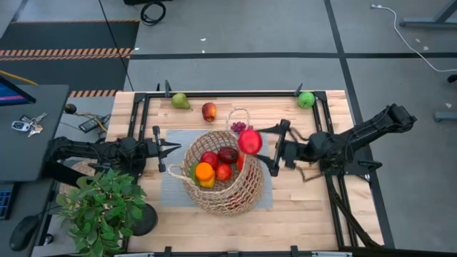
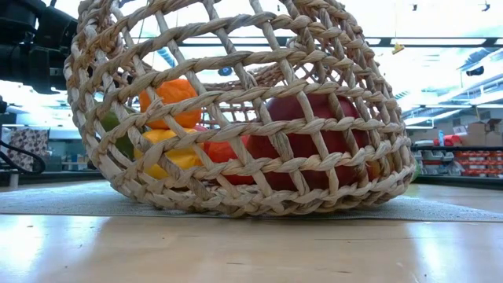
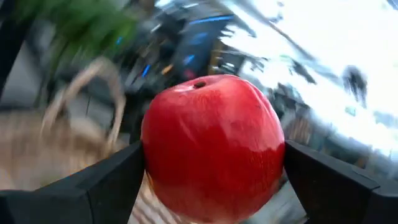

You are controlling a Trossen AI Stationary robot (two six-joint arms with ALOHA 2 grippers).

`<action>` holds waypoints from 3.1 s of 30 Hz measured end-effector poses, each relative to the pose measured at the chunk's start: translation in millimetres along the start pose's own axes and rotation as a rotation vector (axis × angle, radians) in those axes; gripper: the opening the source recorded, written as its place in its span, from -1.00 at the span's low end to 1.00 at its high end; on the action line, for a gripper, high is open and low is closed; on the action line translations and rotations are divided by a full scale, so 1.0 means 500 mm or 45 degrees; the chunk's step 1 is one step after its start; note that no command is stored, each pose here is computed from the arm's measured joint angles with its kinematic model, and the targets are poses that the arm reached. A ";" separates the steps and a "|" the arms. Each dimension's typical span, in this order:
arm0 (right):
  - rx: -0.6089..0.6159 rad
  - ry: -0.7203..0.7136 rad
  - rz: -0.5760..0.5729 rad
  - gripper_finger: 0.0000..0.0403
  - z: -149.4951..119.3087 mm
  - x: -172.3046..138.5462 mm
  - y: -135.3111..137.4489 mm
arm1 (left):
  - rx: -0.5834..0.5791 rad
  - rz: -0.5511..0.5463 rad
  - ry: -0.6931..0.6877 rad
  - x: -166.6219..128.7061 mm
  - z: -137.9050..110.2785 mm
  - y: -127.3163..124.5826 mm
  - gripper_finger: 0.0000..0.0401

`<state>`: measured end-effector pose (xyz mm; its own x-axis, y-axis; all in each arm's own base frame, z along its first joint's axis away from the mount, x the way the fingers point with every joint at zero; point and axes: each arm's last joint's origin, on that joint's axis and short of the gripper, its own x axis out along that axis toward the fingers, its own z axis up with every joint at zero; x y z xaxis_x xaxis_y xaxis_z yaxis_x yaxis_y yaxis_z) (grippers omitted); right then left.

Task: Build produce basket
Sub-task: Put the red apple into the brown basket

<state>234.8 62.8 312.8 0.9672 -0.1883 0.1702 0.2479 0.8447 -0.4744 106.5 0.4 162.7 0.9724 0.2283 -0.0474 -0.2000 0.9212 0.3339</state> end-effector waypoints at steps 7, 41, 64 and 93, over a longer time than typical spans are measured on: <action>0.785 0.030 -0.323 0.87 0.002 -0.002 -0.019 | 0.000 0.000 0.000 0.000 0.000 0.000 -0.82; 1.859 -0.227 0.194 0.88 0.036 -0.006 -0.013 | 0.000 0.000 0.000 0.000 0.000 0.000 -0.82; 3.315 -0.215 0.290 0.88 0.037 -0.006 -0.021 | 0.000 0.000 0.000 0.000 0.000 0.000 -0.84; 1.049 -0.156 0.042 0.88 0.022 -0.003 -0.009 | 0.000 0.000 0.000 0.000 0.000 0.000 -0.82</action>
<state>231.7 64.7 324.3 0.9487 -0.1412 0.2827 0.0541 0.9539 0.2951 106.5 0.4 162.7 0.9724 0.2285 -0.0474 -0.2002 0.9211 0.3339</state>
